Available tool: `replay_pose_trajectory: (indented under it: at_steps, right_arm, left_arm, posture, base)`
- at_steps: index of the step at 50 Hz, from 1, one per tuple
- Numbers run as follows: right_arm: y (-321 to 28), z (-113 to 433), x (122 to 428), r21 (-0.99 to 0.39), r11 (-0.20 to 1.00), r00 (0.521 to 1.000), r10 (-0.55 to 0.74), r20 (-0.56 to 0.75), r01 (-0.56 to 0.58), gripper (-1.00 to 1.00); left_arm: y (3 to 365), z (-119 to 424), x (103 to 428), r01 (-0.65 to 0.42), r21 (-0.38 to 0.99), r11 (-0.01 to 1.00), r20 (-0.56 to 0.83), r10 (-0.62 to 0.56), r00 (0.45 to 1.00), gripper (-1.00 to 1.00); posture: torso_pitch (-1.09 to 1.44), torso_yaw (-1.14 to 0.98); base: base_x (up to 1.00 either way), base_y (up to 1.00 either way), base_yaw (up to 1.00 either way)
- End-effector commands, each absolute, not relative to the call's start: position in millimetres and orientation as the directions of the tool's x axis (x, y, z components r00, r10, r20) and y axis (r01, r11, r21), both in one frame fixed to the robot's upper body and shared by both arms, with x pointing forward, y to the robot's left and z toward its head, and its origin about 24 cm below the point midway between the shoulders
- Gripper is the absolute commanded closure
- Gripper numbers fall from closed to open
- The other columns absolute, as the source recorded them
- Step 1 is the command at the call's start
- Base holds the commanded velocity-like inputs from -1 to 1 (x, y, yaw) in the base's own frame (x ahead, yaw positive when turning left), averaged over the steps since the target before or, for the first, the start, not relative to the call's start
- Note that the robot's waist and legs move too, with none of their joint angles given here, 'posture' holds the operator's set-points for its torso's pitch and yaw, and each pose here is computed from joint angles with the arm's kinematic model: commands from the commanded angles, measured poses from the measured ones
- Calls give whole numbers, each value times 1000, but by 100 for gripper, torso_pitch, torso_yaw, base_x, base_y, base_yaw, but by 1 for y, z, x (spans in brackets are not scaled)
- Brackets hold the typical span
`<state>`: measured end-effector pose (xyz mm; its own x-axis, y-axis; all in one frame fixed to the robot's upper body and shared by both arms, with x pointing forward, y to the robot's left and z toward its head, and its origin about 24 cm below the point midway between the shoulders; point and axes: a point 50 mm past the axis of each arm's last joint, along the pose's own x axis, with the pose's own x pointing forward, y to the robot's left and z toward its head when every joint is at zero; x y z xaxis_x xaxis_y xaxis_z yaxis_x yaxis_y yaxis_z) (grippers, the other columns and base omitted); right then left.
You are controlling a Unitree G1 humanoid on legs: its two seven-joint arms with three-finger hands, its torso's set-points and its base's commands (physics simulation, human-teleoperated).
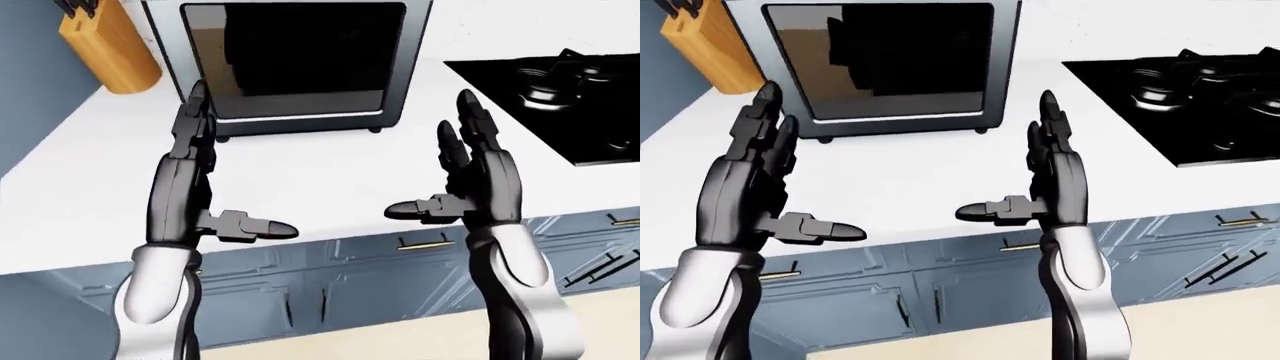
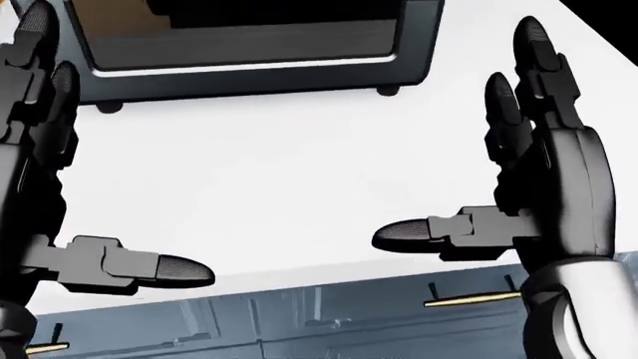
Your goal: Open the toaster oven door.
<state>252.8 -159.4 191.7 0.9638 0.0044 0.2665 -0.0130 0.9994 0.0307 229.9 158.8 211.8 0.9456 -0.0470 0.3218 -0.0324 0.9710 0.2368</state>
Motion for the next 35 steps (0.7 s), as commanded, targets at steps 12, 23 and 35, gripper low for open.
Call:
replay_pose_trajectory:
  at_steps: [12, 23, 35]
  right_arm:
    - [-158, 206, 249, 22, 1000, 942, 6, 336, -15, -100]
    - [-161, 204, 250, 24, 1000, 939, 3, 343, -12, -100]
    - [-162, 205, 249, 25, 1000, 937, -2, 348, -7, -100]
  left_arm:
    - [157, 220, 227, -36, 241, 970, 377, -59, 924, -100]
    - [155, 221, 225, -32, 247, 968, 379, -66, 923, -100]
    - [154, 222, 225, -28, 254, 967, 378, -72, 923, -100]
  posture:
    - [-8, 0]
    - [-16, 0]
    - [-25, 0]
  base:
    - [0, 0, 0]
    - [0, 0, 0]
    - [0, 0, 0]
